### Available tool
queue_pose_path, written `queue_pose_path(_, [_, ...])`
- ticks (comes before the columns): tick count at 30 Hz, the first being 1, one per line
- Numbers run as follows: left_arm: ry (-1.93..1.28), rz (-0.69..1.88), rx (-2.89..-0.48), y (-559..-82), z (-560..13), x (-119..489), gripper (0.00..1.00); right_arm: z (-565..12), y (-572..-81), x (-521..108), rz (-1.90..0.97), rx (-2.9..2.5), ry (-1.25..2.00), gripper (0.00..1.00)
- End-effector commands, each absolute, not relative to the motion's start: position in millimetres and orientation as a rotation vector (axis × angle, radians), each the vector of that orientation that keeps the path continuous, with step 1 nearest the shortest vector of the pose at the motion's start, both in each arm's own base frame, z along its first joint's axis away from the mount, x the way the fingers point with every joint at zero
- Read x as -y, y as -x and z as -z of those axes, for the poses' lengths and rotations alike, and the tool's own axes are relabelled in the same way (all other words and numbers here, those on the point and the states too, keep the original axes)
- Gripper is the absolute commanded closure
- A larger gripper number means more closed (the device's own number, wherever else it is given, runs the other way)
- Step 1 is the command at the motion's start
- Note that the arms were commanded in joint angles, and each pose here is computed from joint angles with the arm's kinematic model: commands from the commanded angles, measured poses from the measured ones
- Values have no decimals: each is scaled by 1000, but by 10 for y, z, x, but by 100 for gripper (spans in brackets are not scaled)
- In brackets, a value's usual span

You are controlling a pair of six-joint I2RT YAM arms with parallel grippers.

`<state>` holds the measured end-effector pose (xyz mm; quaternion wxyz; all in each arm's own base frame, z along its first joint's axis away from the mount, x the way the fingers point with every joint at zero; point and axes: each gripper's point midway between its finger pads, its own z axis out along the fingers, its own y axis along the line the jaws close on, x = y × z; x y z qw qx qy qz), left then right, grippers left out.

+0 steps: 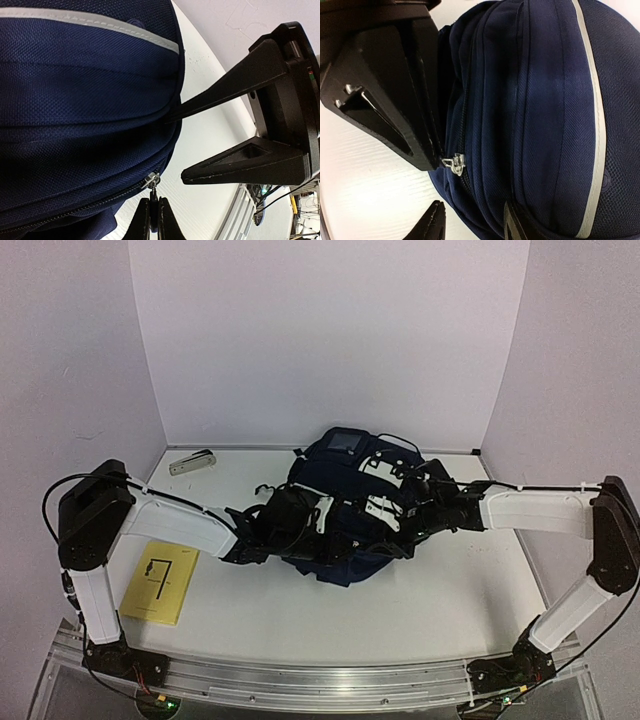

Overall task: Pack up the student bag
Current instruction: Unzip the student bag at the center of the board.

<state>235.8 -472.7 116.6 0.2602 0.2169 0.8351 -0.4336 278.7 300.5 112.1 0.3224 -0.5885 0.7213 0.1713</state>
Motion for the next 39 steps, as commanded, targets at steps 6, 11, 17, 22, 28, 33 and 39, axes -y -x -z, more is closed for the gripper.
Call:
queue_pose_path(6, [-584, 1328, -2126, -2322, -1665, 4779, 100, -1211, -3054, -3090, -306, -1819, 1521, 61])
queue_pose_path(11, [-583, 1313, -2132, -2322, -1687, 4747, 100, -1214, -3159, -3042, -240, -1842, 1476, 72])
queue_pose_path(17, [-525, 1198, -2212, -2421, -1612, 4571, 100, -1477, -3194, -2942, -180, -1817, 1407, 100])
queue_pose_path(22, [-429, 1054, -2299, -2572, -1477, 4245, 100, -1489, -3150, -2800, -118, -1813, 1407, 100])
queue_pose_path(28, [-310, 882, -2350, -2795, -1392, 3750, 100, -1536, -3101, -2696, -89, -1814, 1398, 100])
queue_pose_path(33, [-230, 789, -2337, -3079, -1442, 3406, 100, -1632, -3114, -2639, -84, -1825, 1362, 100])
queue_pose_path(39, [-162, 732, -2310, -3432, -1454, 3119, 100, -1830, -3176, -2536, -104, -1846, 1272, 100])
